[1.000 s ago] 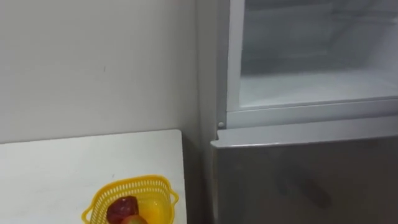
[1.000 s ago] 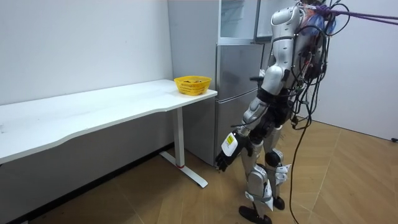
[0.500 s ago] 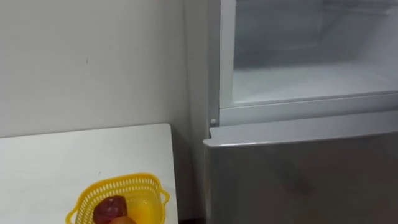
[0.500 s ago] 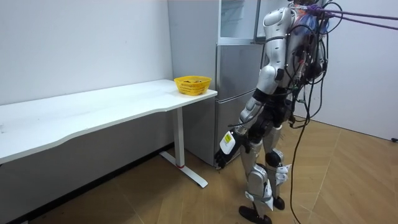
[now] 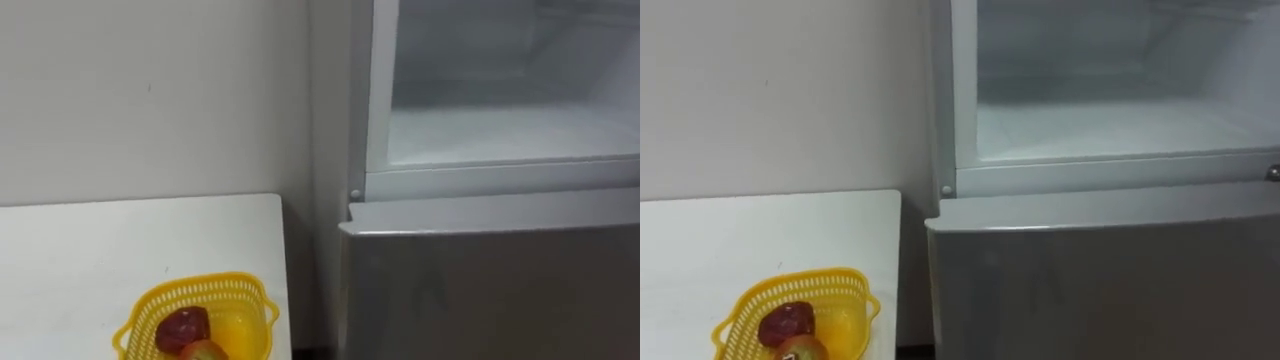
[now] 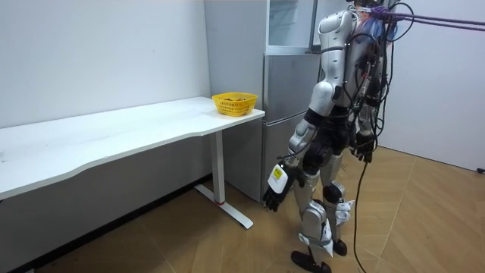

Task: Retrieve from the upper fridge

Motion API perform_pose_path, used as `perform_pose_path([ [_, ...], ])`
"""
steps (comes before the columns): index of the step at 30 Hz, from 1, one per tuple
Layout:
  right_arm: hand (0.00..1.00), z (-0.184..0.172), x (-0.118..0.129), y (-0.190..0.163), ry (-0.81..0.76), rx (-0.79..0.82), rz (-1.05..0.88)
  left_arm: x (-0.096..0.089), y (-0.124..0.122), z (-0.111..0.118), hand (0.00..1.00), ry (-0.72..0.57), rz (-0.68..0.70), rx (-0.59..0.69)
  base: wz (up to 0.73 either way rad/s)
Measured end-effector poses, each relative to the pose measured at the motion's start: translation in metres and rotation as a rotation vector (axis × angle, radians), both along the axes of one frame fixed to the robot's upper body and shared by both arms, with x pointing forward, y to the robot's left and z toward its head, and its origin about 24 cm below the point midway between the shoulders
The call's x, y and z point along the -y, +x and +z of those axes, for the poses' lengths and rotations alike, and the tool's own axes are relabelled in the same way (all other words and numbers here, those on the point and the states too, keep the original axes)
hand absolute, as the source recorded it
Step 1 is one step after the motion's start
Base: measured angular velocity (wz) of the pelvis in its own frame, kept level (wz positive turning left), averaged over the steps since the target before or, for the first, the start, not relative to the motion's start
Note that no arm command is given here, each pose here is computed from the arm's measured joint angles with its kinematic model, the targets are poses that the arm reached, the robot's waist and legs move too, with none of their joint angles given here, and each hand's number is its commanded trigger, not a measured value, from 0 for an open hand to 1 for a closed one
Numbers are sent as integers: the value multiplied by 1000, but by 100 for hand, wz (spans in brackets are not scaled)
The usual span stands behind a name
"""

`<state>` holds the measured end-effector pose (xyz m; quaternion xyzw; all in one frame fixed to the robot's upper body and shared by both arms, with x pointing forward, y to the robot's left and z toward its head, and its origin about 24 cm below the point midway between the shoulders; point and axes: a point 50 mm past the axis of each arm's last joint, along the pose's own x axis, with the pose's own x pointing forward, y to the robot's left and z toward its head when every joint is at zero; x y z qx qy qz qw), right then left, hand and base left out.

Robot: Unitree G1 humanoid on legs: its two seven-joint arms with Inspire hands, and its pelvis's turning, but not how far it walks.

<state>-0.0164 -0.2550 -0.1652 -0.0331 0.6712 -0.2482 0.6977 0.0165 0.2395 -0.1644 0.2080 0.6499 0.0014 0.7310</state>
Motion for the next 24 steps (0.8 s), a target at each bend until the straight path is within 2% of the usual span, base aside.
perform_pose_path([
  [2, 0, -1, 0, 10, 22, 40, -44, 0, -5, 0, 0, 2, 8, -15, 5],
  [8, 0, -2, -4, 24, 117, 205, -443, -5, -5, 1, 0, 9, 85, 0, 8],
  [10, 0, -3, -4, 20, 148, 288, -736, -7, -5, 2, 0, 14, 126, 18, 8],
  [13, 0, -1, 1, 18, 150, 387, -1075, -16, -6, 5, 0, 43, 180, 36, 3],
  [16, 0, 1, 7, 19, 138, 470, -1331, -20, -6, 6, 0, 60, 201, 43, 0],
  [20, 0, 5, 19, 26, 107, 539, -1512, -23, -5, 7, 0, 72, 229, 55, -1],
  [24, 0, 19, 45, 49, 70, 677, -1659, -26, -1, 9, 0, 77, 227, 71, -5],
])
